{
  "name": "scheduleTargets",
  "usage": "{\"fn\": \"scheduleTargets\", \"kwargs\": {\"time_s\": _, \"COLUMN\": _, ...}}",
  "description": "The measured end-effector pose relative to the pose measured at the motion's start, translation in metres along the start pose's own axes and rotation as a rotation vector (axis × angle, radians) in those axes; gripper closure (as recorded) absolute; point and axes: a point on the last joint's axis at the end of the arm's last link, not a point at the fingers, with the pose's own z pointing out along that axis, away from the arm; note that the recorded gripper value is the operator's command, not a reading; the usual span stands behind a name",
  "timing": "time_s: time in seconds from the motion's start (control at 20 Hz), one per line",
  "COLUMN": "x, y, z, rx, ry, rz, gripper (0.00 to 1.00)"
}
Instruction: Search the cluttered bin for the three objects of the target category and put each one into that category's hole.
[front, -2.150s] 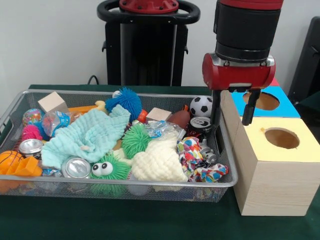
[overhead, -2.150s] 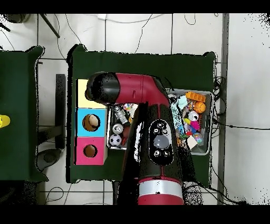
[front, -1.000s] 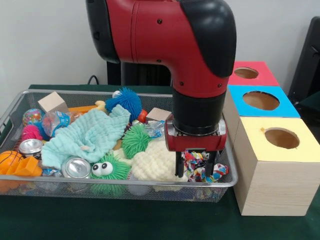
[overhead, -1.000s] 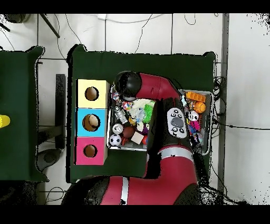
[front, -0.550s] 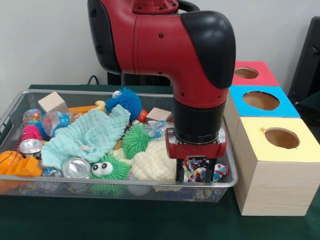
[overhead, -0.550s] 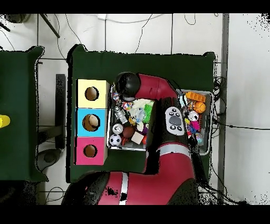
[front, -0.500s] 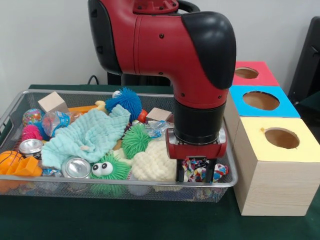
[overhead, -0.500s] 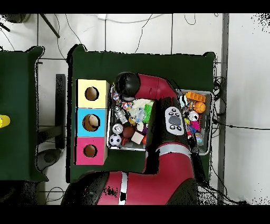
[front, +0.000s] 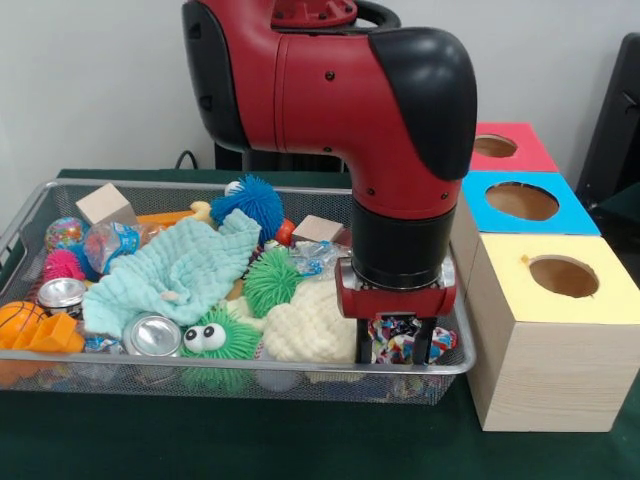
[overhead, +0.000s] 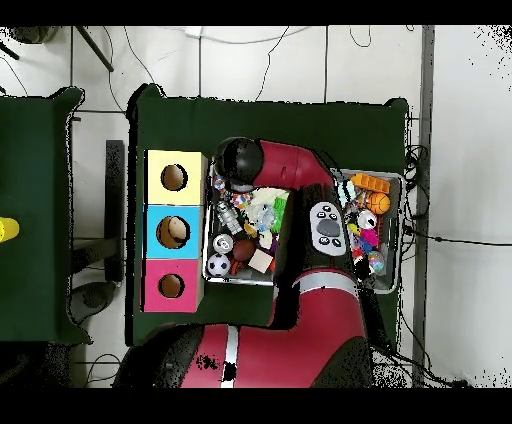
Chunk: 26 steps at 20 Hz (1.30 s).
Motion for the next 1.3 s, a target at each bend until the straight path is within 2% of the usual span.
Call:
{"fn": "scheduleTargets", "kwargs": {"time_s": 0.35, "x": 0.01, "y": 0.003, "z": -0.023, "rx": 0.004, "ry": -0.011, "rz": -0.003, "gripper": 0.0}}
{"fn": "scheduleTargets", "kwargs": {"time_s": 0.75, "x": 0.026, "y": 0.006, "z": -0.04, "rx": 0.021, "ry": -0.086, "rz": -0.008, "gripper": 0.0}}
{"fn": "scheduleTargets", "kwargs": {"time_s": 1.05, "x": 0.033, "y": 0.007, "z": -0.029, "rx": 0.033, "ry": -0.15, "rz": -0.008, "gripper": 0.0}}
{"fn": "scheduleTargets", "kwargs": {"time_s": 1.3, "x": 0.038, "y": 0.007, "z": -0.005, "rx": 0.039, "ry": -0.194, "rz": -0.007, "gripper": 0.0}}
